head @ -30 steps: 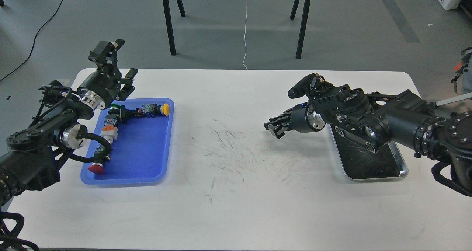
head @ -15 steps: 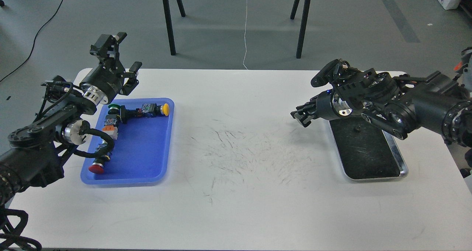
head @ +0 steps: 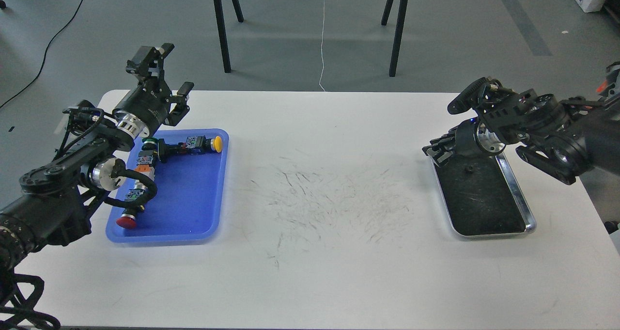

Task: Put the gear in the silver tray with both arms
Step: 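Lift the gear and carry it over the silver tray with right gripper, then lower the gear into the silver tray and open the right gripper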

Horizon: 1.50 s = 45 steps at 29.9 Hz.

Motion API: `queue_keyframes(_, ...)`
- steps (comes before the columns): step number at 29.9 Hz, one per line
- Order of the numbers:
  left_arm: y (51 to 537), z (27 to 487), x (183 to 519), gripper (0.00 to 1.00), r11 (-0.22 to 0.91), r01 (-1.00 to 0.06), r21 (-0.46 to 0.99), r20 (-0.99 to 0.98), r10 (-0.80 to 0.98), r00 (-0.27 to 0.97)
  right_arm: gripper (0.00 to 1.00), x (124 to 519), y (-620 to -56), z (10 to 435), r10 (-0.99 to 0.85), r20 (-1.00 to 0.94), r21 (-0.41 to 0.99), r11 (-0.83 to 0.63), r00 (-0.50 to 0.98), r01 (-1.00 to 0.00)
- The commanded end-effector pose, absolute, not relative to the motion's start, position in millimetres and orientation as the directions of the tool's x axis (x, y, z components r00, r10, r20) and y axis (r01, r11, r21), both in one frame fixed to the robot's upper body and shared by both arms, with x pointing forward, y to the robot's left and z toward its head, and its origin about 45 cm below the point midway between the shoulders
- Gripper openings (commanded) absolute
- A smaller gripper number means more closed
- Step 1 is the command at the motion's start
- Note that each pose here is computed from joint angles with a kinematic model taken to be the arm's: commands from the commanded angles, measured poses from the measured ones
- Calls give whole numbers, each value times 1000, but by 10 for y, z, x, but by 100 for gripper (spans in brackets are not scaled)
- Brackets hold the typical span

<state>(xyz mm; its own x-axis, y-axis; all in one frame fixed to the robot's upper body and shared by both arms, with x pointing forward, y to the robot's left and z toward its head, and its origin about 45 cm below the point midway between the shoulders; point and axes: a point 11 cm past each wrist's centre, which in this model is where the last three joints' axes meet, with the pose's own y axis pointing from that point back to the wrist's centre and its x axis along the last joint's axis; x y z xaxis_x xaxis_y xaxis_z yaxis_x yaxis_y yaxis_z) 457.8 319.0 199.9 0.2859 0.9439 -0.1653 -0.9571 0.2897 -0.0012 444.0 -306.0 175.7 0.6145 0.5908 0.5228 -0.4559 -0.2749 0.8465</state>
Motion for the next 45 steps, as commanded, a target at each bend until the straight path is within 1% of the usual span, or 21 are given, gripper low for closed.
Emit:
queue_keyframes(1, 3190, 1996, 4577, 100, 289, -957, 0, -163, 944, 285, 19, 4372, -3196, 1689, 580, 510, 855, -260, 635, -449)
queue_keyframes(8, 3189, 1995, 4577, 100, 290, -957, 1, -159, 945, 286, 19, 4275, -3390, 1598, 583, 478, 872, -225, 657, -435)
queue_keyframes(22, 3189, 2016, 4592, 100, 291, -957, -1, -151, 946, 288, 19, 4229, -3415, 1544, 588, 461, 881, -217, 665, -420)
queue_keyframes(26, 3197, 2010, 4591, 100, 290, -957, 1, -147, 947, 286, 19, 4094, -3367, 1452, 597, 436, 897, -235, 673, -373)
queue_keyframes(32, 3194, 2023, 4601, 100, 287, -958, -2, -146, 948, 284, 19, 4054, -3406, 1507, 604, 423, 904, -232, 675, -359)
queue_keyframes(45, 3158, 2008, 4609, 100, 289, -957, 0, -148, 947, 286, 19, 3911, -3713, 1630, 610, 393, 917, -199, 689, -346)
